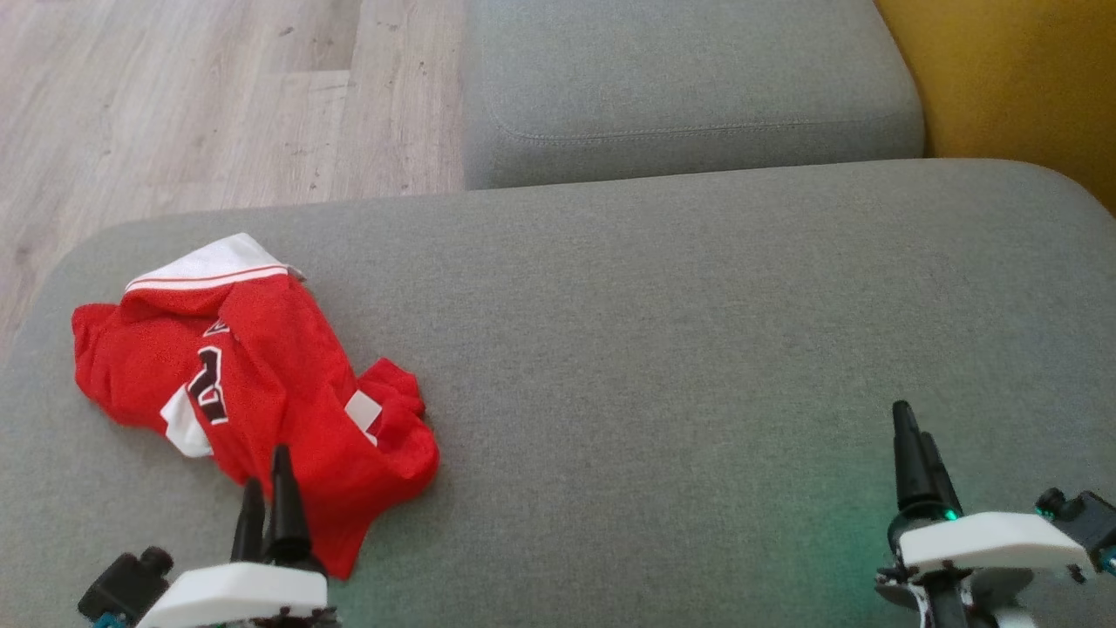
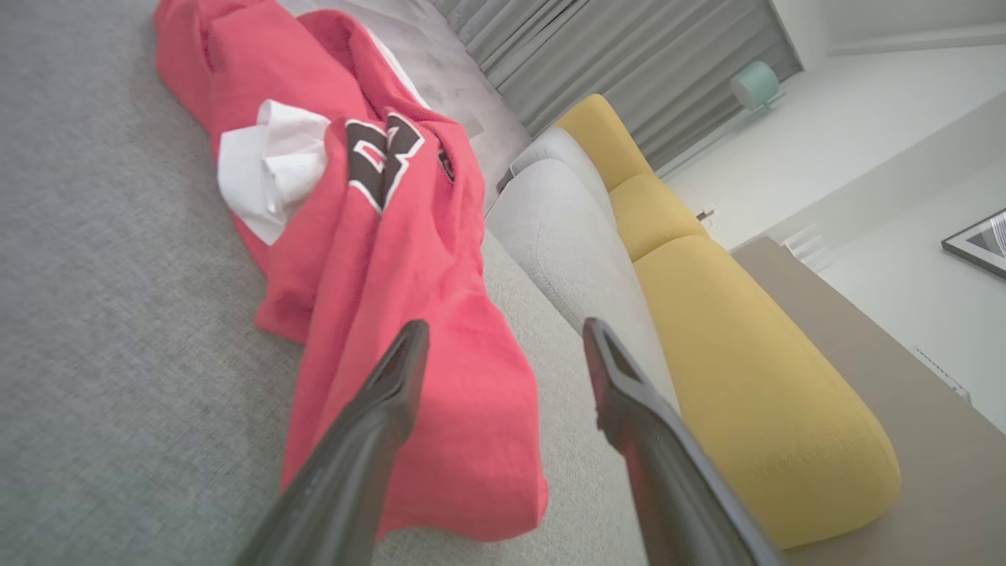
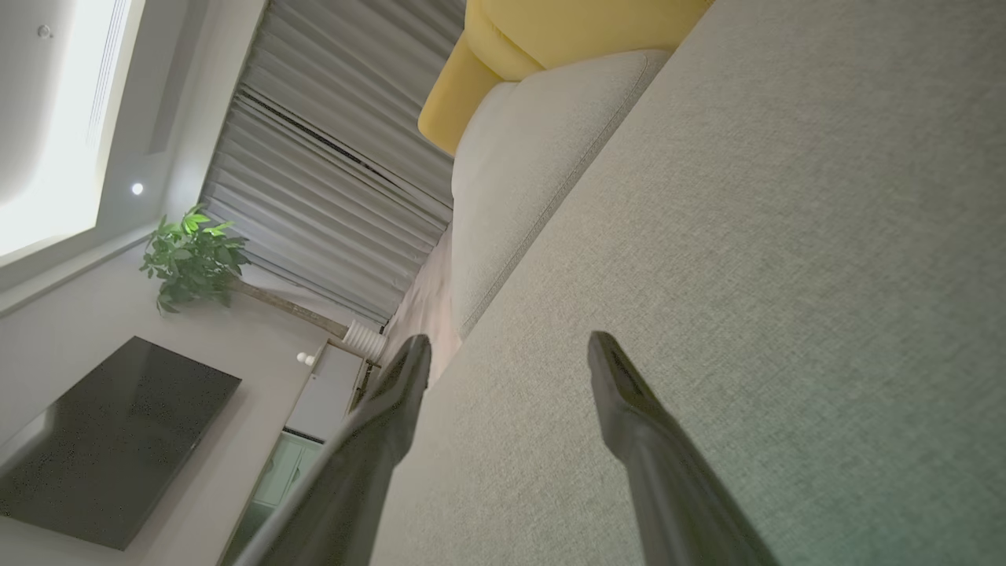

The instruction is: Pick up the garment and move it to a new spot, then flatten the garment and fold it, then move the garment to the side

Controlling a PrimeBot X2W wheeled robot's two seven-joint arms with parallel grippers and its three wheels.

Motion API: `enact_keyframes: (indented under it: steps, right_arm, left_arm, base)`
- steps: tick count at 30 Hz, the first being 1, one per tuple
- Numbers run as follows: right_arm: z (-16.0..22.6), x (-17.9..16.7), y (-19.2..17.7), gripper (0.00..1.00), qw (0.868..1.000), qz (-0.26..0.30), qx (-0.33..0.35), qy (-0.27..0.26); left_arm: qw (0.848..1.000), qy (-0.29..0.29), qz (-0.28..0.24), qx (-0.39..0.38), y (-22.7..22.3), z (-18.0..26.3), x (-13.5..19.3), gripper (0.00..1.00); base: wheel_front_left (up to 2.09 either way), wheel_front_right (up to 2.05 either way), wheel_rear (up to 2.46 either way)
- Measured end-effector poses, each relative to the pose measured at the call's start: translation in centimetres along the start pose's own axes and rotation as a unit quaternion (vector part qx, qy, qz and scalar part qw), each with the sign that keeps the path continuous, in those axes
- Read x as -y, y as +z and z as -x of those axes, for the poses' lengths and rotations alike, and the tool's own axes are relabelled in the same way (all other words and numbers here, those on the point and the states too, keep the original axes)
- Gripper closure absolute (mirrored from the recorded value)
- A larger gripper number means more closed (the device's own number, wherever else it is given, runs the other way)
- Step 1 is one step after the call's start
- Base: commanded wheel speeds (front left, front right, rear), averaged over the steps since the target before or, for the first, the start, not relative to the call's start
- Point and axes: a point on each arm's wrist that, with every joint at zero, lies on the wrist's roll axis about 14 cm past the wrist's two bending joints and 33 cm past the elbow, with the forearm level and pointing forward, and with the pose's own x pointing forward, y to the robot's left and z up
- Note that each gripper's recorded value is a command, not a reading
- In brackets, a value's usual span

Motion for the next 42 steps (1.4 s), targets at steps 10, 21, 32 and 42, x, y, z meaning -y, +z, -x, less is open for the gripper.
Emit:
enact_keyframes:
  steps: [10, 21, 32, 42]
  right_arm:
    - [0.1, -0.7, -0.6, 0.00, 0.998, 0.067, -0.003, 0.013]
    - [0.1, -2.0, -1.0, 0.00, 0.990, 0.137, -0.002, 0.037]
    - [0.5, -2.4, -1.3, 0.00, 0.977, 0.206, 0.000, 0.050]
    - [0.7, -3.4, -1.7, 0.00, 0.962, 0.264, 0.006, 0.072]
  left_arm:
    - [0.998, -0.007, -0.069, 0.001, -0.2, 0.3, 0.4, 0.00]
    - [0.989, -0.013, -0.145, 0.016, 0.3, 0.6, 0.9, 0.00]
    - [0.976, -0.015, -0.214, 0.020, 0.1, 1.2, 0.8, 0.00]
    - [0.959, -0.019, -0.281, 0.036, 0.6, 1.4, 1.1, 0.00]
  base:
    - [0.00, 0.00, 0.00]
    - [0.00, 0.00, 0.00]
    - [0.00, 0.00, 0.00]
    - [0.00, 0.00, 0.00]
